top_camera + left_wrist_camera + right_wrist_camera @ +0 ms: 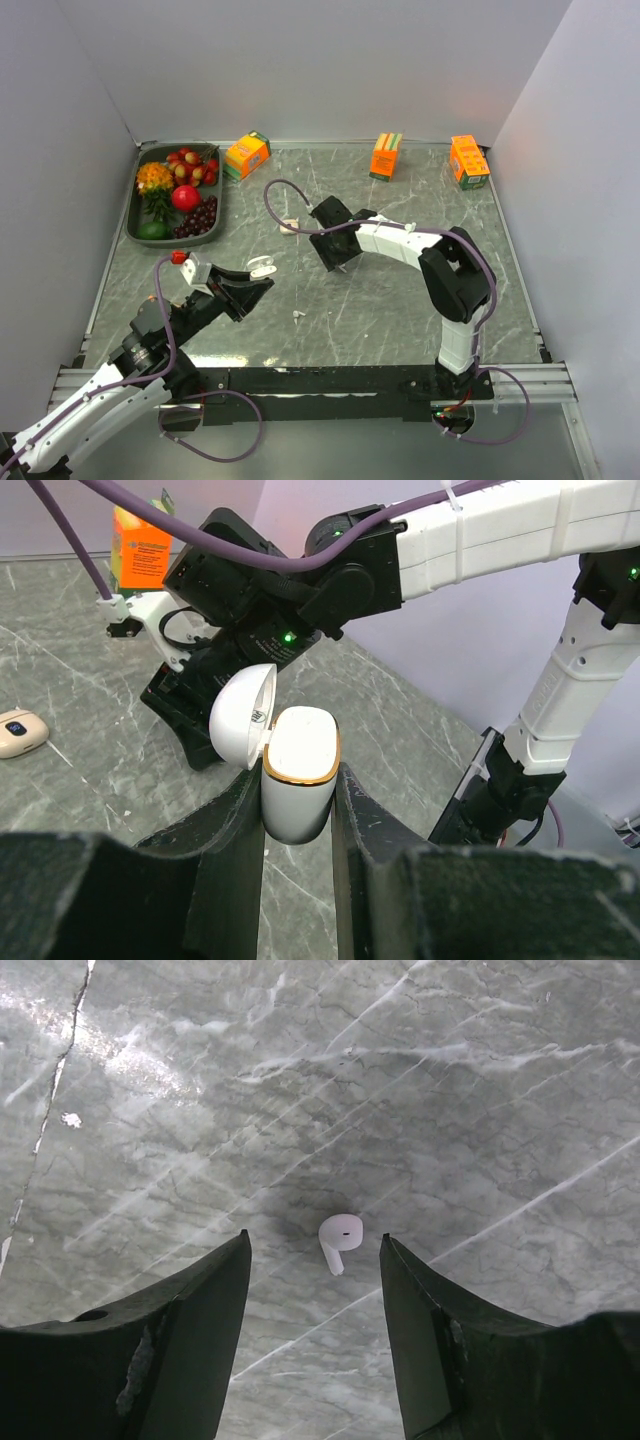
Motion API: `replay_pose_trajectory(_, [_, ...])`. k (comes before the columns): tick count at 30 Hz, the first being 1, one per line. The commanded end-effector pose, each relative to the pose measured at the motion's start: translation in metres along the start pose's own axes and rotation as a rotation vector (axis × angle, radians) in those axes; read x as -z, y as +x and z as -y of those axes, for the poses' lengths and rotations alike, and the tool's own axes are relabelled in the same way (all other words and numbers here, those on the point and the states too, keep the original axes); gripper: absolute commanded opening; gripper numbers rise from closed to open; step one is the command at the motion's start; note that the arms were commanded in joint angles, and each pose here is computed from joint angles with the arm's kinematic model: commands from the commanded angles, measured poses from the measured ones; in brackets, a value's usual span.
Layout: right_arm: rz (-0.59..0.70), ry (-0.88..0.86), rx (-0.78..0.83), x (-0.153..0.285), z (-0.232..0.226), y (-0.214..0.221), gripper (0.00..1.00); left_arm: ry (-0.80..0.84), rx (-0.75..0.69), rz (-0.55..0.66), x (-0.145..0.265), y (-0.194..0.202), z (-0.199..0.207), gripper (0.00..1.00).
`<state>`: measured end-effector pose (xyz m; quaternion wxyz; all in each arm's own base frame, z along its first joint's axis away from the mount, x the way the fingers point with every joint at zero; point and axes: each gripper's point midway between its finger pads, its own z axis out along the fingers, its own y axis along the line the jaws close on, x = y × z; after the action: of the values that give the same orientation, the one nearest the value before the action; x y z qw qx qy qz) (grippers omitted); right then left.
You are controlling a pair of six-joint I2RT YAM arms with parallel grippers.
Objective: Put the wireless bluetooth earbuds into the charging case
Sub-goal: Adjust the earbud at the center of the board.
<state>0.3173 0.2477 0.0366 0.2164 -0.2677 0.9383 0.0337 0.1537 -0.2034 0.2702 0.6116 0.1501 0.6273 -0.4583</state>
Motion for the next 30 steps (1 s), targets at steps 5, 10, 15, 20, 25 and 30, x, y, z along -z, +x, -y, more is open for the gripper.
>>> replay_pose_trajectory(5, [-0.016,0.011,0.004,-0.012,0.002,0.005,0.57,0.036,0.016,0.059,0.001,-0.024,0.013,0.01])
replay_pose_trajectory(10, [-0.022,0.019,-0.007,-0.014,0.004,0.008,0.49,0.041,0.018,0.055,0.0,-0.023,0.014,0.01])
replay_pose_trajectory(15, [-0.03,0.024,-0.004,-0.016,0.005,0.008,0.48,0.038,0.017,0.053,0.0,-0.023,0.014,0.01])
replay_pose_trajectory(20, [-0.041,0.022,-0.009,-0.02,0.005,0.013,0.46,0.035,0.02,0.058,0.001,-0.023,0.013,0.01])
replay_pose_trajectory(25, [-0.046,0.024,-0.012,-0.023,0.004,0.016,0.4,0.036,0.02,0.052,0.001,-0.022,0.013,0.01])
replay_pose_trajectory(30, [-0.046,0.027,-0.019,-0.023,0.006,0.016,0.35,0.037,0.02,0.053,0.001,-0.022,0.013,0.01])
